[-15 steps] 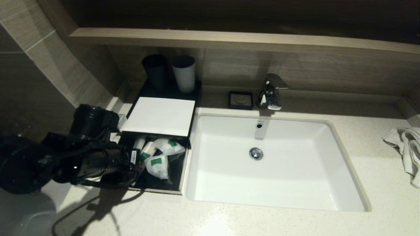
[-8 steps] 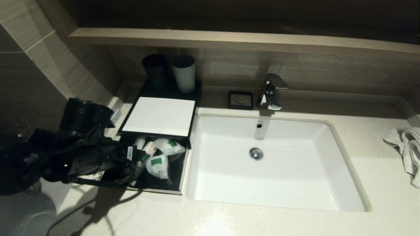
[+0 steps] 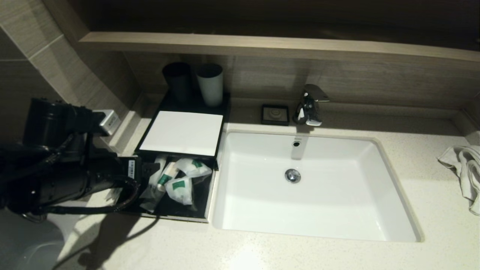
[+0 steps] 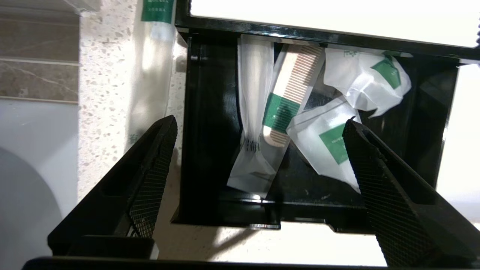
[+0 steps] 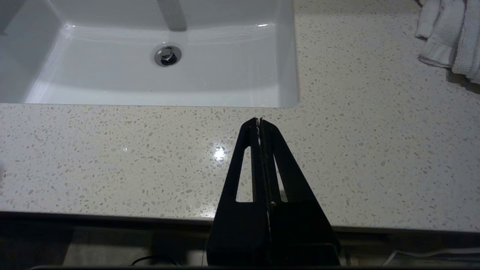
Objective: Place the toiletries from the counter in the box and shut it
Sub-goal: Pick up the bathroom toiletry
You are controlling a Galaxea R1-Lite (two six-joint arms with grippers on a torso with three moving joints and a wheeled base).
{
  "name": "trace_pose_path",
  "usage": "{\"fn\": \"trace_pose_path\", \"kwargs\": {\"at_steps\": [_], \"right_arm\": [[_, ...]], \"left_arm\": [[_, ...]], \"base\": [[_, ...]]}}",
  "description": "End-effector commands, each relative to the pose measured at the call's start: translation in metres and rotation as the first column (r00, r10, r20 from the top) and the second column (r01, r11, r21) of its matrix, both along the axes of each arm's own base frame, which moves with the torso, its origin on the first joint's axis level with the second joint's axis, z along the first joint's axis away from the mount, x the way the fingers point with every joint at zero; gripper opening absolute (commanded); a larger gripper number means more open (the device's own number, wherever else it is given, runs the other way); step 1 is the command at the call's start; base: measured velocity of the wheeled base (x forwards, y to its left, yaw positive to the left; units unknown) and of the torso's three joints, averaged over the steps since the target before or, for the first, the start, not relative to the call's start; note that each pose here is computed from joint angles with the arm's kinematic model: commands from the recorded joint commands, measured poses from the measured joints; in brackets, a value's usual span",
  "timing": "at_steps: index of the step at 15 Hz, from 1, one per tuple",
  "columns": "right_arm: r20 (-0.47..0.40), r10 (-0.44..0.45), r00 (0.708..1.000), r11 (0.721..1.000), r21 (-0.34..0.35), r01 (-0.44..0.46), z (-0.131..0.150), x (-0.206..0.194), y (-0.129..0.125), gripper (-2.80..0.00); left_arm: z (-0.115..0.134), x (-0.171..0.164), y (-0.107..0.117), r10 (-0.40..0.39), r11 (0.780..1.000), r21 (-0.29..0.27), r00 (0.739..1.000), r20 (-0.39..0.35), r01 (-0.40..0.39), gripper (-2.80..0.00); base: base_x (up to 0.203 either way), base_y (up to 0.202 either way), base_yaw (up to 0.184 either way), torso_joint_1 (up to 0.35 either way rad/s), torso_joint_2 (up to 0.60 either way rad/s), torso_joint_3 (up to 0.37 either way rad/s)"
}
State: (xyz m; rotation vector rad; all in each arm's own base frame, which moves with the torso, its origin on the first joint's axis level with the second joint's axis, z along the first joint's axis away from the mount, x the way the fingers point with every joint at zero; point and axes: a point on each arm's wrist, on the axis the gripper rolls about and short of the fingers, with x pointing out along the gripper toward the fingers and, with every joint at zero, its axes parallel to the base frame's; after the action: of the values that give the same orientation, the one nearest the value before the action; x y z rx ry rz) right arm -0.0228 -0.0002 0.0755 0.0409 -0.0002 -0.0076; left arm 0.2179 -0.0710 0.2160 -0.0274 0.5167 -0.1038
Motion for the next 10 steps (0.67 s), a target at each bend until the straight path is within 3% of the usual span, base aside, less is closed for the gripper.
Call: {"fn": "trace_pose_path", "kwargs": {"at_steps": [1,4,5,10], "right_arm": [[0.000,0.000,1.000,1.000,0.001,0.000,0.000,0.000,0.000,-2.80],[0.000,0.000,1.000,1.000,0.001,0.000,0.000,0.000,0.000,-2.80],[0.000,0.000,1.000,1.000,0.001,0.000,0.000,0.000,0.000,-2.80],[0.000,0.000,1.000,1.000,0.001,0.000,0.000,0.000,0.000,-2.80]], "left_arm": [[0.015,-0.019,0.007,0.005,1.000,-0.014,0.999,0.042,-0.004,0.00],[0.019,-0.026,0.020,0.052,0.999,-0.013,0.998,0.043,-0.052,0.00],[0.019,-0.025,0.024,0.074,0.997,-0.011,0.996,0.044,-0.073,-2.80],[0.020,-0.020,0.048,0.186,0.983,-0.004,0.982,0.046,-0.186,-2.80]], "base": [[0.000,0.000,0.000,0.000,0.00,0.000],[0.000,0.000,0.000,0.000,0.00,0.000],[0.000,0.000,0.000,0.000,0.00,0.000],[0.000,0.000,0.000,0.000,0.00,0.000]]}}
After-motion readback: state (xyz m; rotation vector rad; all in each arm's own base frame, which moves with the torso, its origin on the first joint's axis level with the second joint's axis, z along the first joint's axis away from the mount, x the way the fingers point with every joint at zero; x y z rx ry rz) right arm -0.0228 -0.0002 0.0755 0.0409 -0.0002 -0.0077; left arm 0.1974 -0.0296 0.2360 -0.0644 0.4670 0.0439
